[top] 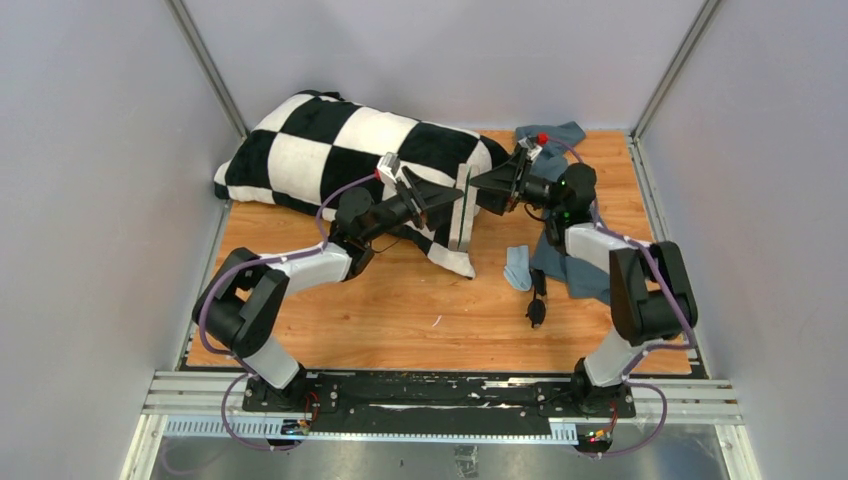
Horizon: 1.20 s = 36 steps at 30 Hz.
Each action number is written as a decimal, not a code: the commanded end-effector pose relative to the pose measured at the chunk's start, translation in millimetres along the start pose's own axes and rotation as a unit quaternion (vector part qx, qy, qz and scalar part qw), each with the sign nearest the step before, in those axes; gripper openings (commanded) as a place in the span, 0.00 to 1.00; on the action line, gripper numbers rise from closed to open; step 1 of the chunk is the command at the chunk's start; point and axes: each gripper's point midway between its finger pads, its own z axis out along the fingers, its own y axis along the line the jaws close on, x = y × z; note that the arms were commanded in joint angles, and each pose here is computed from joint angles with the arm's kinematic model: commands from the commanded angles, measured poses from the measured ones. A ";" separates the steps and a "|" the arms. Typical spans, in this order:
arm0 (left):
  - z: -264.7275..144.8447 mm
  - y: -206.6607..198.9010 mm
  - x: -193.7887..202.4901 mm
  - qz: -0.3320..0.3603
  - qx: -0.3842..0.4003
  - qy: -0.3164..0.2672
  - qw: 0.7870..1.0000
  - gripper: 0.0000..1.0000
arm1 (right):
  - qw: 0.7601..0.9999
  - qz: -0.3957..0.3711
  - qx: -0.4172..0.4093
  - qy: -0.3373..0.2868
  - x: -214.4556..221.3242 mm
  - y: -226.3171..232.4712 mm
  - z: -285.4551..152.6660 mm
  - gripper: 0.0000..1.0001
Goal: Organize the sunglasses
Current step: Open the sunglasses case.
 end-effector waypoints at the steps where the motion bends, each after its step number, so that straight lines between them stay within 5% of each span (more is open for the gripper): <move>1: -14.0 -78.5 7.7 0.088 0.115 0.015 0.989 0.00 | 0.988 -0.020 0.142 -0.054 -21.1 -49.1 -34.0 0.39; 9: -10.7 -74.5 12.9 0.083 0.118 0.019 0.989 0.00 | 0.982 -0.047 0.175 -0.047 -6.7 -37.9 -37.3 0.57; 15: -10.5 -76.9 9.9 0.067 0.128 0.003 0.989 0.00 | 0.996 0.005 0.064 -0.067 2.8 -17.5 -28.1 0.61; 21: -9.0 -77.9 8.9 0.060 0.118 -0.015 0.991 0.00 | 0.996 -0.017 0.007 -0.085 10.4 -4.4 -22.4 0.99; 36: -11.3 -70.9 -3.5 0.040 0.105 -0.060 0.992 0.00 | 0.992 -0.095 0.044 -0.070 43.3 8.0 -17.0 1.00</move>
